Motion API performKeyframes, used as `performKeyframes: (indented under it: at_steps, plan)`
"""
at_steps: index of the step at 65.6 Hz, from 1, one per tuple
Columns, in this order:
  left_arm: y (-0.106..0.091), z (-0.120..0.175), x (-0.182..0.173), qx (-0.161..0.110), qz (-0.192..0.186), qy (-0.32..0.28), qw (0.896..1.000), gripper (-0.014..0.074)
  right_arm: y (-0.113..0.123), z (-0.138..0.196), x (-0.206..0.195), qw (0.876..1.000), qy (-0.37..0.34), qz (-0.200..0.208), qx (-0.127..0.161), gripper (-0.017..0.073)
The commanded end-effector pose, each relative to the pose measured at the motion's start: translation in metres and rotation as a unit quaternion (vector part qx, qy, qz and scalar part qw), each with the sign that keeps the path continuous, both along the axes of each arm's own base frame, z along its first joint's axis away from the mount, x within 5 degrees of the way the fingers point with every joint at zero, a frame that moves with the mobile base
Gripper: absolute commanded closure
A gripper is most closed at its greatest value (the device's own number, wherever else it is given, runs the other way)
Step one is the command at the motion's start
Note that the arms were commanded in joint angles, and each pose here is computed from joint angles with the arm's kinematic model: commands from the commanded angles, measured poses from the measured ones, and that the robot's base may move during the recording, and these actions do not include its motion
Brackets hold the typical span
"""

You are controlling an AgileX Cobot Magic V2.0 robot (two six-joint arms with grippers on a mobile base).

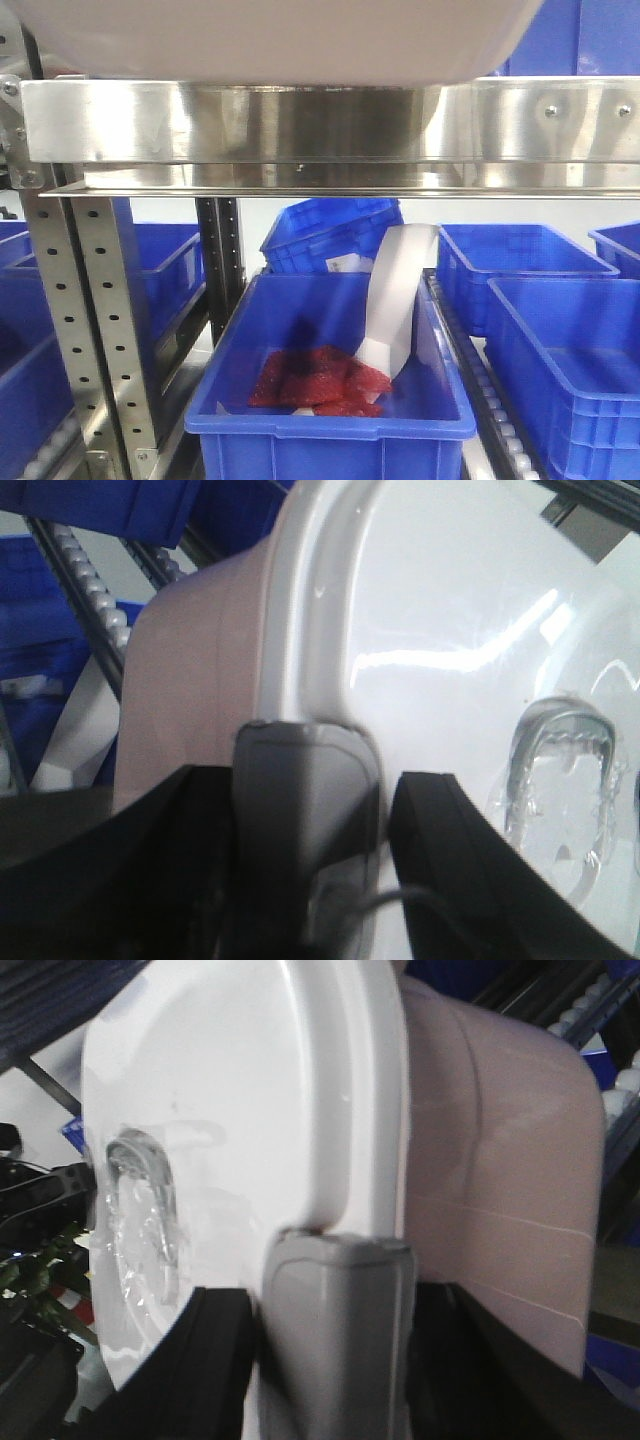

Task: Grab white bin and place on right shelf
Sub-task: 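Push the pink bin forward onto the upper roller shelf with both grippers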

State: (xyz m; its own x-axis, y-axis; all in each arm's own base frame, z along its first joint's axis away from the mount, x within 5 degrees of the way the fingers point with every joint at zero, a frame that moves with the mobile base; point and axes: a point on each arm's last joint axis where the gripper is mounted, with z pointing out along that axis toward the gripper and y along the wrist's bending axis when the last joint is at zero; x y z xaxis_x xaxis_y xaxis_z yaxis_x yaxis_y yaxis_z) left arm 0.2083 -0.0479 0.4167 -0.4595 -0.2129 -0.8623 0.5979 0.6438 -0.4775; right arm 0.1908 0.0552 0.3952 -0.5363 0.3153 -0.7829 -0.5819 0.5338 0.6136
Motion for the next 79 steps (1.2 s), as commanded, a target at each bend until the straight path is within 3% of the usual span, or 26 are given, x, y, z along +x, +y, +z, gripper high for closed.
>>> performKeyframes:
  at_steps: [1, 18, 33, 46, 58, 69, 79]
  plan:
    - [-0.013, 0.026, -0.006, -0.060, -0.082, -0.024, 0.995, 0.0402, 0.012, 0.035, -0.011, 0.990, -0.041, 0.091, 0.095, 0.0176]
    - [-0.011, 0.022, 0.027, -0.063, -0.095, -0.001, 0.993, 0.0402, 0.005, 0.040, 0.029, 0.992, -0.029, 0.059, 0.104, 0.0176]
    - [-0.030, 0.022, 0.053, -0.064, -0.127, 0.006, 0.990, 0.0402, 0.001, 0.040, 0.064, 0.993, -0.016, 0.048, 0.111, 0.0176]
    - [-0.034, 0.022, 0.084, -0.067, -0.107, 0.005, 0.992, 0.0402, -0.003, 0.038, 0.090, 0.993, -0.009, 0.034, 0.115, 0.0176]
    - [-0.031, 0.021, 0.111, -0.095, -0.070, 0.005, 0.993, 0.0390, -0.007, 0.024, 0.113, 0.991, 0.014, 0.012, 0.131, 0.0176]
    - [-0.031, 0.019, 0.132, -0.099, -0.067, 0.005, 0.993, 0.0368, -0.009, 0.012, 0.129, 0.989, 0.022, 0.008, 0.145, 0.0176]
    - [-0.031, 0.022, 0.145, -0.113, -0.064, -0.001, 0.992, 0.0368, -0.010, 0.021, 0.136, 0.989, -0.001, 0.011, 0.149, 0.0176]
